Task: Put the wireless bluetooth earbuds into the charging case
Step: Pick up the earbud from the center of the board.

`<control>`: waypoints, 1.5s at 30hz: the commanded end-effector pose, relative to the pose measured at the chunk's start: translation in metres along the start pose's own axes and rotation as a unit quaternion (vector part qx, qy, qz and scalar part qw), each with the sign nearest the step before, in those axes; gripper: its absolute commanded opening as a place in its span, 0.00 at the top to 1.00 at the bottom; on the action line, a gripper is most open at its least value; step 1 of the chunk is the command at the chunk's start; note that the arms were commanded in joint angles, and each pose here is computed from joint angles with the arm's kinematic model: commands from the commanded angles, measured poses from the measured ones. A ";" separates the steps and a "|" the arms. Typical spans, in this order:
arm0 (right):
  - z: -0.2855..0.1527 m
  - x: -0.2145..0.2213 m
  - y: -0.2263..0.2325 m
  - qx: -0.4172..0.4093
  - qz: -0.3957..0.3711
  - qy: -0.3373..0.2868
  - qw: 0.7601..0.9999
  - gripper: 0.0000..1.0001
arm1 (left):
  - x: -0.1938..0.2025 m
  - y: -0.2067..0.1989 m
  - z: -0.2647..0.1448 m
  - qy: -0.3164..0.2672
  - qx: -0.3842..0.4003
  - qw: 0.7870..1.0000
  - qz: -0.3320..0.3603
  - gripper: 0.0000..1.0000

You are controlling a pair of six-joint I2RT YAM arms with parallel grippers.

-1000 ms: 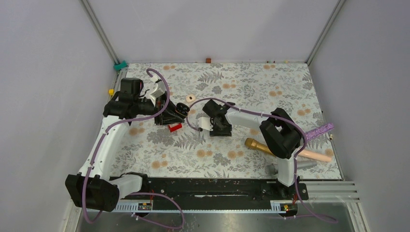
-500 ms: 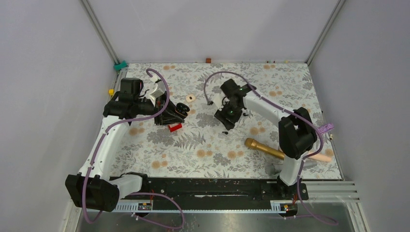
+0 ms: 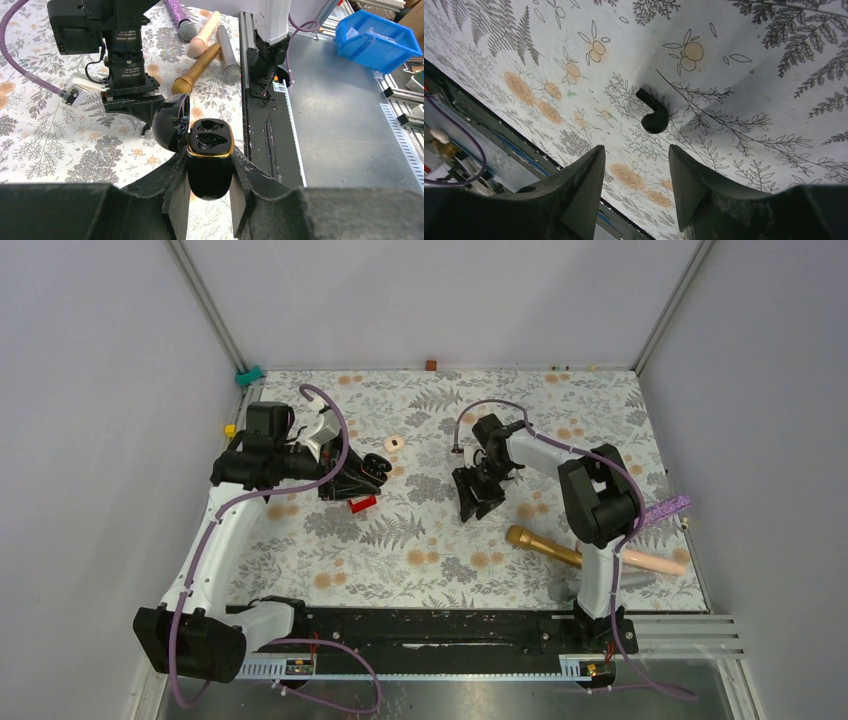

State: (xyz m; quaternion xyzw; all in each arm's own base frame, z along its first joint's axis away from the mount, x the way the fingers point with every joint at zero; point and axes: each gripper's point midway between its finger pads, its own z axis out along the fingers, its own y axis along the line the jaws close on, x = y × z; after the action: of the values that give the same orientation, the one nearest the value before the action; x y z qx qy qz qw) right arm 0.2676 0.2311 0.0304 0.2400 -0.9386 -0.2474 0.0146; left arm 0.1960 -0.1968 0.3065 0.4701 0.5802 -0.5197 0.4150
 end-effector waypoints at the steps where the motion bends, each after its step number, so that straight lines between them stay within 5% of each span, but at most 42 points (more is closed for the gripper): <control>1: 0.002 -0.010 0.007 -0.008 0.064 -0.028 0.998 0.43 | -0.008 -0.004 -0.002 -0.007 0.001 0.999 0.039 1.00; 13: 0.012 -0.013 -0.022 0.020 0.147 -0.037 0.988 0.50 | -0.007 0.001 -0.003 -0.001 -0.010 0.999 0.043 1.00; 45: 0.023 -0.007 -0.020 -0.003 0.173 -0.030 0.984 0.56 | -0.008 0.000 -0.004 0.002 -0.018 0.999 0.051 1.00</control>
State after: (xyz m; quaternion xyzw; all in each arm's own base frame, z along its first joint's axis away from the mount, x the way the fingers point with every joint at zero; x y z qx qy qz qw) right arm 0.2839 0.2395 0.0137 0.0712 -0.9583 -0.2749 0.0308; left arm 0.1986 -0.1951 0.3047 0.4762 0.5849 -0.5000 0.4256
